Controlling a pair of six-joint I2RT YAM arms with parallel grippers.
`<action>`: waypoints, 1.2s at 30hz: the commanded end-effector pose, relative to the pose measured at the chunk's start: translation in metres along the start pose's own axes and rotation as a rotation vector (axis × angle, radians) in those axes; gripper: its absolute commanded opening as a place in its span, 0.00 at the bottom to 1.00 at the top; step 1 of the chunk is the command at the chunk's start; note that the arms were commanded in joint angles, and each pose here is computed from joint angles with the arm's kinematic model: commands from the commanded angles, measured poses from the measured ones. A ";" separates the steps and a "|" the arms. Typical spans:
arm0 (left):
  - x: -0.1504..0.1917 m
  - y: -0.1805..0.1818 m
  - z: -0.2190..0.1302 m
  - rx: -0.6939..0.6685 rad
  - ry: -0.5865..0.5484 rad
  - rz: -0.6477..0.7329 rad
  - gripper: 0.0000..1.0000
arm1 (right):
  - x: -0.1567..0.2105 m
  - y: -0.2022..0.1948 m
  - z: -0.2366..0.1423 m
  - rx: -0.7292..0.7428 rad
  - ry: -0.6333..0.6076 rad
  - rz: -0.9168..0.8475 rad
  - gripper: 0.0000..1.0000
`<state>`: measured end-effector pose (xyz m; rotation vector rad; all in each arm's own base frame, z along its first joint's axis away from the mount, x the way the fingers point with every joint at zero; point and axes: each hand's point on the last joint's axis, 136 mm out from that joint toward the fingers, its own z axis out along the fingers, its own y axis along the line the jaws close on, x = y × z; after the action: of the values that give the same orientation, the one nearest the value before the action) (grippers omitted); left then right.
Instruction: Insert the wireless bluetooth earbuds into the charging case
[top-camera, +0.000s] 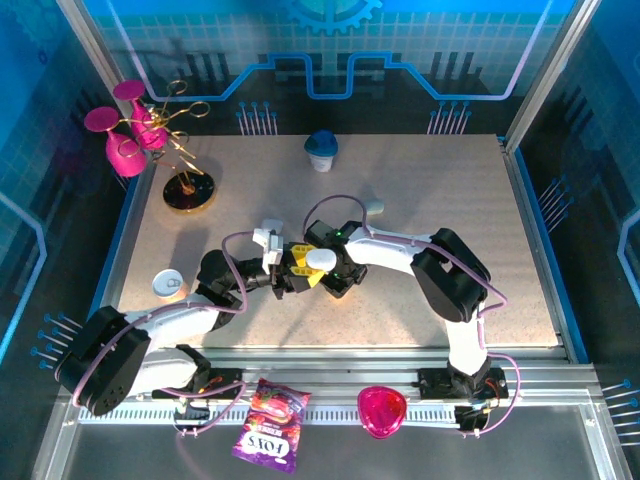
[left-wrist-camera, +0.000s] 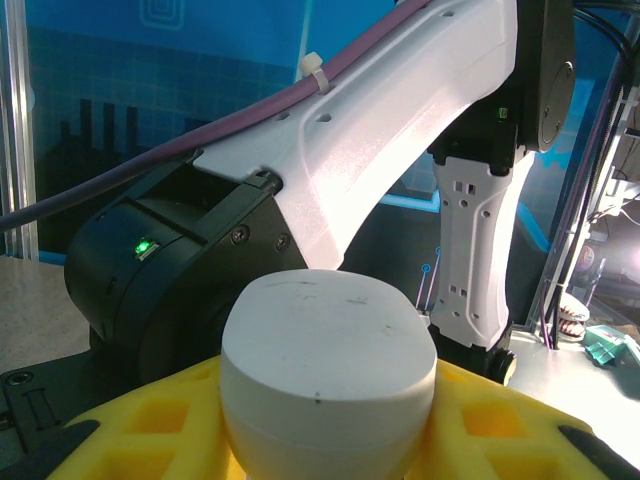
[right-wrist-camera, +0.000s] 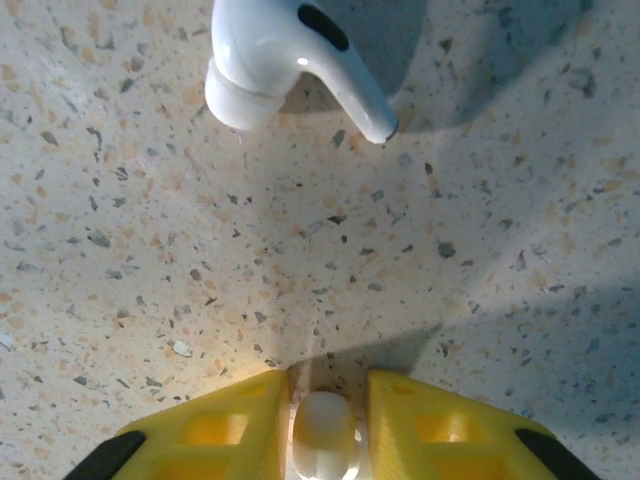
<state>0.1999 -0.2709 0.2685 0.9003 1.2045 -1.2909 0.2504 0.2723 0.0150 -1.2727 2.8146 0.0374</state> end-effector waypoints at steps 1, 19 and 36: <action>-0.013 -0.007 0.002 0.031 -0.017 0.053 0.31 | 0.002 0.004 0.002 0.012 0.027 -0.021 0.23; -0.008 0.002 0.000 -0.005 -0.018 0.009 0.31 | 0.006 -0.022 -0.051 -0.059 -0.255 0.139 0.68; -0.014 0.015 -0.002 0.003 -0.048 -0.073 0.28 | 0.037 0.019 -0.269 -0.265 -1.174 -0.191 1.00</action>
<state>0.2174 -0.2638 0.2639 0.7996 1.2737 -1.3568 0.2216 0.2236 0.2488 -0.9154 1.8961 0.6805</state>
